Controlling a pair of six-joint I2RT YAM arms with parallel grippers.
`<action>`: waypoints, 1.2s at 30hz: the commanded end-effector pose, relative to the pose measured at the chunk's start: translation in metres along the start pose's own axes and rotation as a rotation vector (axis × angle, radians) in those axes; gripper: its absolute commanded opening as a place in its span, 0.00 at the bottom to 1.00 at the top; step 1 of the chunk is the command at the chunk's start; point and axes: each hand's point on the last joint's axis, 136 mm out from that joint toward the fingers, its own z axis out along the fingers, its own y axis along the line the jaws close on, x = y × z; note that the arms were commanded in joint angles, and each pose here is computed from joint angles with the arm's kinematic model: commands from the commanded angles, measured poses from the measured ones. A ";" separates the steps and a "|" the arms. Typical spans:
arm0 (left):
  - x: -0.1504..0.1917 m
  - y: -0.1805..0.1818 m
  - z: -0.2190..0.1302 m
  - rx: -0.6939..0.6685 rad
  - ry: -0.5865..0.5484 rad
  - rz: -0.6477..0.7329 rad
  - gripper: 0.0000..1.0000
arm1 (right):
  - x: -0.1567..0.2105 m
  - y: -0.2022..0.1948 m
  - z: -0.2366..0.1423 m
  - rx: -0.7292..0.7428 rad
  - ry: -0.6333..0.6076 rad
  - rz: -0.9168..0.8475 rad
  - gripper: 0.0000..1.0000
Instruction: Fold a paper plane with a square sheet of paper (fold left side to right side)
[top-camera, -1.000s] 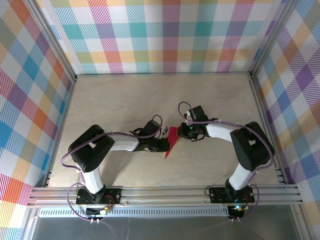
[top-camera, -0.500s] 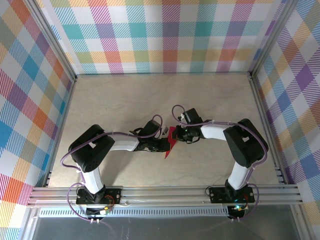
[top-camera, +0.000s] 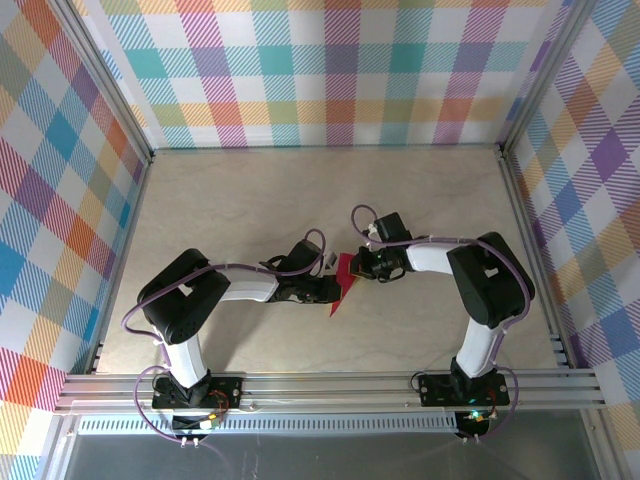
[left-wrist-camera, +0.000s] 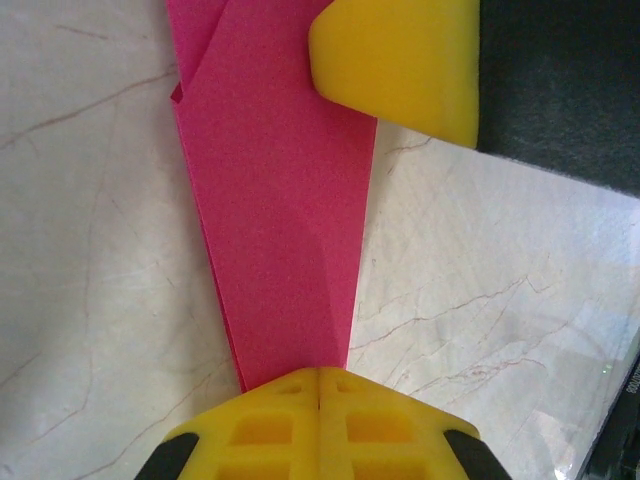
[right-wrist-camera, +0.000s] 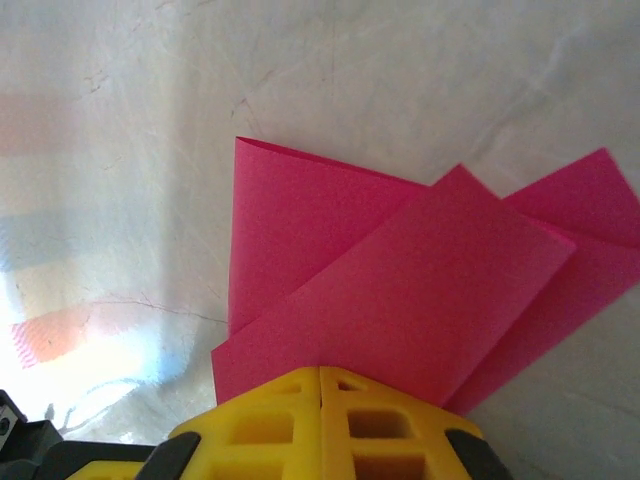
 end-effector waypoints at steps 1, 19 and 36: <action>0.062 0.070 0.007 -0.246 0.175 -0.089 0.00 | -0.022 -0.028 -0.003 0.077 -0.059 0.016 0.04; 0.062 0.069 0.008 -0.234 0.167 -0.093 0.00 | -0.061 -0.062 -0.015 0.146 -0.120 0.090 0.04; 0.052 0.062 0.013 -0.186 0.113 -0.142 0.00 | -0.072 -0.024 -0.063 0.061 -0.192 0.067 0.05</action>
